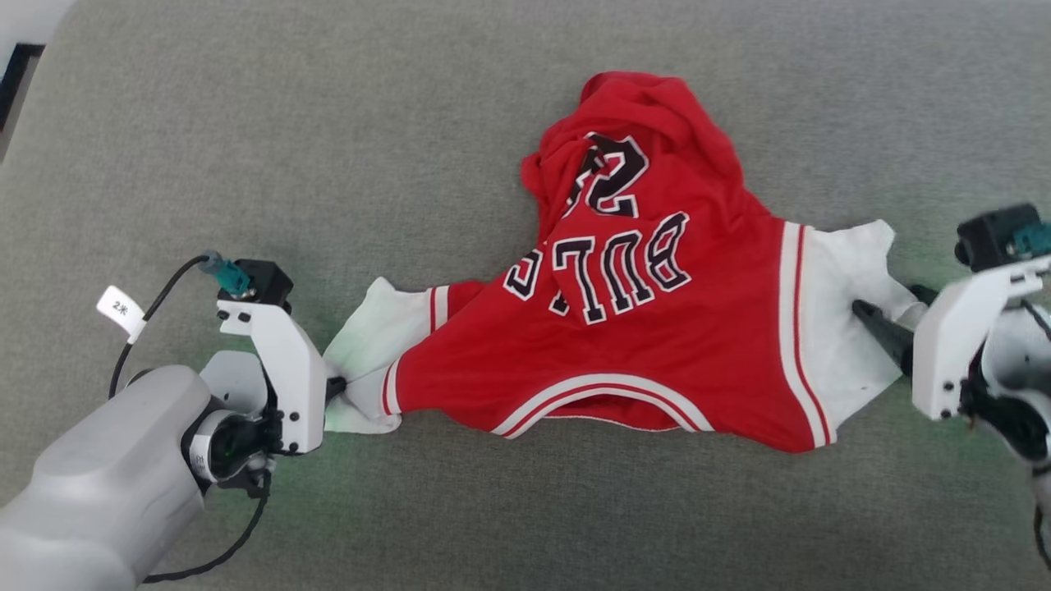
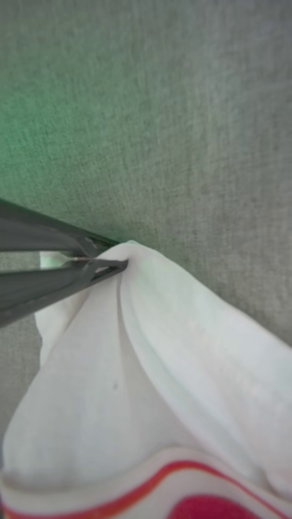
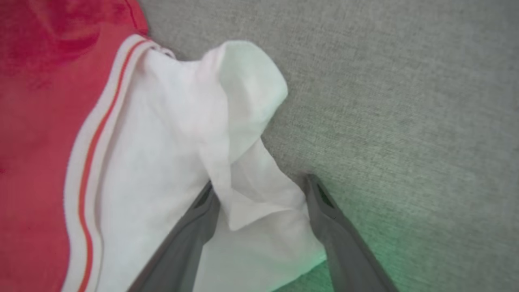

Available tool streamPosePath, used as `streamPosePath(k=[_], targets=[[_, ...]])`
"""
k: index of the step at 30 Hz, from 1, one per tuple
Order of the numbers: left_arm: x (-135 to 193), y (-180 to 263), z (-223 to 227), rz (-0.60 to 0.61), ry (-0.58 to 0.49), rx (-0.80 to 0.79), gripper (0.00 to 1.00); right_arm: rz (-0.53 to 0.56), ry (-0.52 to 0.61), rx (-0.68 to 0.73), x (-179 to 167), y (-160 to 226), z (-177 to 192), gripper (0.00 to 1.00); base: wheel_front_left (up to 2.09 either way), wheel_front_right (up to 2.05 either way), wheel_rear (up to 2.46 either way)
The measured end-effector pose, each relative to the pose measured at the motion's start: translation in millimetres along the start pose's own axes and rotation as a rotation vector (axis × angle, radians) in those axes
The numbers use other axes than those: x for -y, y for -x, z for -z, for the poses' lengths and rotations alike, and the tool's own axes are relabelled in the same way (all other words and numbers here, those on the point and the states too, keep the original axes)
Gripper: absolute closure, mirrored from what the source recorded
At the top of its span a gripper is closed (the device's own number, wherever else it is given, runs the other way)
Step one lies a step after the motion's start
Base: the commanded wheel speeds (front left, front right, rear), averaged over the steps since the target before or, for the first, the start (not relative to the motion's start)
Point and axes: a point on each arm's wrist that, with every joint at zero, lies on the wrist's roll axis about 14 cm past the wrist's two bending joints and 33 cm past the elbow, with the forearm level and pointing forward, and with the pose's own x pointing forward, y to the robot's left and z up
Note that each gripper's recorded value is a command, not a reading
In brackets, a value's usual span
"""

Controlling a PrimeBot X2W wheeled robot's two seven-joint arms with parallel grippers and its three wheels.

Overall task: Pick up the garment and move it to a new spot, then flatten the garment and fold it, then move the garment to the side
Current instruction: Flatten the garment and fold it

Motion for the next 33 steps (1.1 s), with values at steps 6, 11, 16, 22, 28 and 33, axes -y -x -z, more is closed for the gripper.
streamPosePath(k=[6,11,16,22,28,33], targets=[[-3.9,-5.1,0.4,0.006,0.010,0.004,1.00,-0.050,0.014,-0.209,-8.1,-17.4,14.0,0.33,0.00,0.00,0.00],[-4.7,-5.4,-3.0,0.009,0.004,0.016,1.00,-0.105,-0.040,-0.264,-14.0,-12.7,13.0,1.00,0.00,0.00,0.00],[-2.6,-0.8,-12.1,0.014,-0.012,0.041,1.00,-0.177,-0.091,-0.234,-26.3,1.3,-0.6,1.00,0.00,0.00,0.00],[10.8,27.6,-75.9,0.023,-0.073,0.232,1.00,-0.226,-0.116,-0.093,-33.4,25.2,-39.1,1.00,0.00,0.00,0.00],[27.0,95.7,-149.4,0.018,-0.181,0.458,1.00,-0.253,-0.103,0.114,-40.1,62.1,-97.5,1.00,0.00,0.00,0.00],[51.9,163.8,-194.2,0.004,-0.289,0.613,1.00,-0.260,-0.058,0.302,-49.1,105.0,-150.5,1.00,0.00,0.00,0.00]])
